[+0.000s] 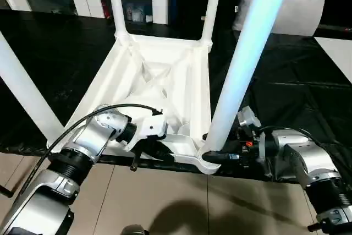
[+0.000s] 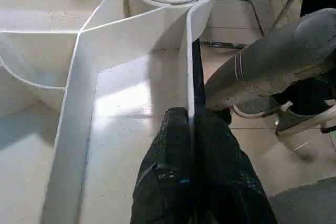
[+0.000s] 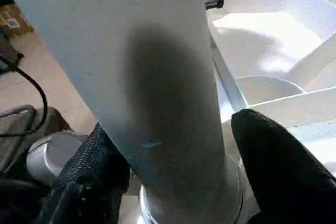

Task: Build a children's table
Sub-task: Rotate leg to tighten

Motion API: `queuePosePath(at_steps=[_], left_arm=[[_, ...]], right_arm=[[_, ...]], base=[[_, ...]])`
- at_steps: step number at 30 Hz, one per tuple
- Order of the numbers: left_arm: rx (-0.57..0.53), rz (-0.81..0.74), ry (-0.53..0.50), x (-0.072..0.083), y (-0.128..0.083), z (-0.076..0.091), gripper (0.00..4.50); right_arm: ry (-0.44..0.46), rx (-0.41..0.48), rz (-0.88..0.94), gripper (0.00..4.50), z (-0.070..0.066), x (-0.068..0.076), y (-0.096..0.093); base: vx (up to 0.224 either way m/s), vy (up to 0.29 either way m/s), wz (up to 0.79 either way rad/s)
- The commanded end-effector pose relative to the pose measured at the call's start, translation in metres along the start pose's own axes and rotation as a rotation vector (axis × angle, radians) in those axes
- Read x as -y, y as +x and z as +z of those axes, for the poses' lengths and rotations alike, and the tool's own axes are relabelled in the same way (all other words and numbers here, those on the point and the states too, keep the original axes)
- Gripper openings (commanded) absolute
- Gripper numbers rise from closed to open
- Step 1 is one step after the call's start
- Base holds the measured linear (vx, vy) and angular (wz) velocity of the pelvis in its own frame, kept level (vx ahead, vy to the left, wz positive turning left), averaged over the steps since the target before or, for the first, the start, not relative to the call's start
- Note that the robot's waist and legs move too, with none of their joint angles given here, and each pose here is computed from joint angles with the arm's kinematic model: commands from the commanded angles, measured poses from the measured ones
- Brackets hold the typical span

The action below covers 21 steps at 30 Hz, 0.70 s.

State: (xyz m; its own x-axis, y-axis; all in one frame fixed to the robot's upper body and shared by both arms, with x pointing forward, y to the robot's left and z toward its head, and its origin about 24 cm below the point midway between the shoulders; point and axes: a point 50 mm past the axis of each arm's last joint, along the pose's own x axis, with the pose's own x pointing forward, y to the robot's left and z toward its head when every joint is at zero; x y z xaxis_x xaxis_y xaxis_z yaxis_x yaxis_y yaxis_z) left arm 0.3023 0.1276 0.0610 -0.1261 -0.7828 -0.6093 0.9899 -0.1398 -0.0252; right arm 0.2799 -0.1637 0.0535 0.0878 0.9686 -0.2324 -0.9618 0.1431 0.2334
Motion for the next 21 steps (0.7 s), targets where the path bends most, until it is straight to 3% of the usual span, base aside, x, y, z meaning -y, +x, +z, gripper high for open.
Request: queuePosePath(at_steps=[1, 4, 5, 14, 21], left_arm=[[0.015, -0.078, 0.025, 0.006, 0.012, 0.004, 0.00], [0.013, -0.077, 0.021, 0.006, 0.011, 0.003, 0.00], [0.013, -0.077, 0.021, 0.006, 0.011, 0.003, 0.00], [0.040, -0.029, -0.024, 0.003, 0.012, 0.004, 0.00], [0.110, 0.178, -0.191, -0.007, 0.009, 0.011, 0.00]], right_arm=[[-0.010, -0.009, -0.012, 2.86, 0.004, 0.002, -0.001], [0.009, -0.002, -0.011, 2.92, 0.004, 0.002, -0.005], [0.009, -0.002, -0.011, 2.51, 0.004, 0.003, -0.005], [0.015, 0.030, -0.041, 2.19, 0.004, 0.003, -0.001], [0.105, 0.020, -0.404, 2.14, 0.006, 0.028, 0.025]], base=[[0.000, 0.000, 0.00], [0.000, 0.000, 0.00], [0.000, 0.000, 0.00], [0.000, 0.000, 0.00], [0.000, 0.000, 0.00]])
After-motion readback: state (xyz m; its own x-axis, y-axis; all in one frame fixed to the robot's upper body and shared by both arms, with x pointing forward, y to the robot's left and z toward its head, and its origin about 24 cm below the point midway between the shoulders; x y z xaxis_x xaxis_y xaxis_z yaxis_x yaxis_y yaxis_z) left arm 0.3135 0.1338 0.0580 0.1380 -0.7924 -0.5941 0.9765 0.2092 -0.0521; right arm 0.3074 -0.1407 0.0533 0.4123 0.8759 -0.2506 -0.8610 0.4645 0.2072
